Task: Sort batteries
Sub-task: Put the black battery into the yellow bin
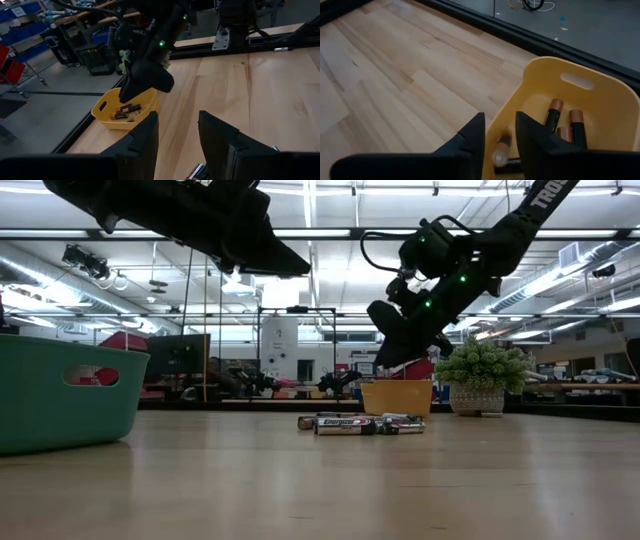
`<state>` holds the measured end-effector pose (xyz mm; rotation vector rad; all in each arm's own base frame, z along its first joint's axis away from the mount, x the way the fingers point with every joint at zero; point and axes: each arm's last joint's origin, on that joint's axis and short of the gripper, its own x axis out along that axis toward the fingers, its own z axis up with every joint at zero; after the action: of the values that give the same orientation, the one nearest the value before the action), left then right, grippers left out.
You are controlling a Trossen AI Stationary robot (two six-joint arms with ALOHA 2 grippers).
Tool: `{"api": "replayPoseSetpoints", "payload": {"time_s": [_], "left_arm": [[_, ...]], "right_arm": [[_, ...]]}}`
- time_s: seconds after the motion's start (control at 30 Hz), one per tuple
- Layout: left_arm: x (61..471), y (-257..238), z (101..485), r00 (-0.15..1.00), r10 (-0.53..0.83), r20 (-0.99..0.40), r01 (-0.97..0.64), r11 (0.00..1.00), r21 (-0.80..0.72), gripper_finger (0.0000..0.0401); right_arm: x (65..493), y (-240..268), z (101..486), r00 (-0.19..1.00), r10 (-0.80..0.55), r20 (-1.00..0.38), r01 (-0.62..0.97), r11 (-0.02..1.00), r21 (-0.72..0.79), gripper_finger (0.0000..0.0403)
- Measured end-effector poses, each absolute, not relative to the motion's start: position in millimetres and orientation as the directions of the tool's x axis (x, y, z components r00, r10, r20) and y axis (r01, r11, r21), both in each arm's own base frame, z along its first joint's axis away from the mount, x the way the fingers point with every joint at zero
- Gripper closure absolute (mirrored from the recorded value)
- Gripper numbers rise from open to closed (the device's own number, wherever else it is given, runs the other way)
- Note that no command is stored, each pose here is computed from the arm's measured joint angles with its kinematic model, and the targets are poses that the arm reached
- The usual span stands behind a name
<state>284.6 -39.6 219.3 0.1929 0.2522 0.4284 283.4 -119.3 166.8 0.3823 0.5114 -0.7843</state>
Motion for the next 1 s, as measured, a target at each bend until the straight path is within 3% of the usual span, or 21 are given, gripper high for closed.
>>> {"api": "replayPoseSetpoints", "payload": {"time_s": [0.23, 0.43, 0.6, 0.8, 1.0], "left_arm": [[284, -40, 215, 0.874, 0.422, -0.240, -0.368, 0.898, 0.242, 0.0265], [280, -40, 203, 0.847, 0.399, -0.351, -0.317, 0.909, 0.269, 0.0265], [280, -43, 192, 0.851, 0.278, -0.446, -0.178, 0.951, 0.252, 0.0265], [284, -47, 176, 0.837, 0.188, -0.515, -0.077, 0.970, 0.229, 0.0265], [284, -45, 165, 0.792, 0.240, -0.562, -0.087, 0.955, 0.284, 0.0265]], "right_arm": [[284, -114, 180, 0.640, -0.569, -0.517, 0.716, 0.685, 0.133, 0.0276], [286, -83, 212, 0.764, -0.505, -0.402, 0.571, 0.819, 0.057, 0.0278], [288, -44, 228, 0.848, -0.393, -0.354, 0.423, 0.906, 0.007, 0.0278], [299, 4, 211, 0.879, -0.256, -0.403, 0.273, 0.962, -0.014, 0.0278], [322, 21, 179, 0.799, -0.280, -0.533, 0.314, 0.949, -0.028, 0.0279]]}}
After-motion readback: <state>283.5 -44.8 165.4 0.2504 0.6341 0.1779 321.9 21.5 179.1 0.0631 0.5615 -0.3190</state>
